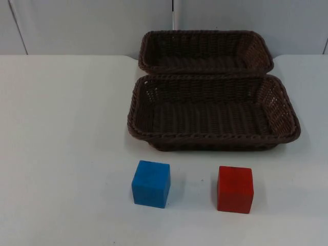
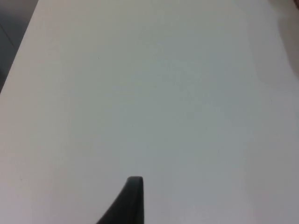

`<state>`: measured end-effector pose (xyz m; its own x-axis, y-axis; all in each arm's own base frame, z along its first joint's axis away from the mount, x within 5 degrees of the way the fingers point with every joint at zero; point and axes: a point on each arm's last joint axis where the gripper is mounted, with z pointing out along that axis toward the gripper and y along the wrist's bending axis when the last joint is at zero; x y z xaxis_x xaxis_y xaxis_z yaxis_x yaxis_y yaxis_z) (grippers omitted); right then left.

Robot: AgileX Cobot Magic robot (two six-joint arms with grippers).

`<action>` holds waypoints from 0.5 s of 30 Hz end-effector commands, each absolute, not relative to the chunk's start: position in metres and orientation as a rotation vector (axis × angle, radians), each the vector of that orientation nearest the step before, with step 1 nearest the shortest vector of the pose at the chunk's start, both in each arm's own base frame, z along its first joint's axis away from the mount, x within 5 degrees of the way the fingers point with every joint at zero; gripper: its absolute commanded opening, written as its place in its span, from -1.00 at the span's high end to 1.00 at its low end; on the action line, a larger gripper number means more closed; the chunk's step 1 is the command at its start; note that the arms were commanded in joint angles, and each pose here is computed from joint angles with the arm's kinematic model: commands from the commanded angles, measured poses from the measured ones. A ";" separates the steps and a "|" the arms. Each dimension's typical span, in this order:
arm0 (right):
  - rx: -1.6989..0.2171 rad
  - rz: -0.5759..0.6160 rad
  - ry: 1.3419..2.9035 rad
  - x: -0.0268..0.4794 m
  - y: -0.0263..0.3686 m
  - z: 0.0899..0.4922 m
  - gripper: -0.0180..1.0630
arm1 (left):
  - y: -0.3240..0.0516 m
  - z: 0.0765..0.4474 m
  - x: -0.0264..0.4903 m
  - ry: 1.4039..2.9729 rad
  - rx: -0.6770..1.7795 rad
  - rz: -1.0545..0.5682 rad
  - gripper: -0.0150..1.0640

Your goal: Pick up one cube with the left hand and place it into the upper basket. Pick up one cube with the right hand and place it into the lower basket.

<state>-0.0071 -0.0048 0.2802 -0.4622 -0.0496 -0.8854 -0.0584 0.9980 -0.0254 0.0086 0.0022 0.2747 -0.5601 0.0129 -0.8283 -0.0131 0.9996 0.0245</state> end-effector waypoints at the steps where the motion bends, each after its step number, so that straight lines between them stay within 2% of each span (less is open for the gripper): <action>1: -0.080 0.004 2.045 -0.007 -0.005 0.280 -0.98 | 0.002 0.275 0.010 2.161 0.007 0.027 -0.97; 15: -0.080 0.004 2.045 -0.007 -0.005 0.280 -0.98 | -0.002 0.294 0.005 2.078 0.022 -0.014 -0.97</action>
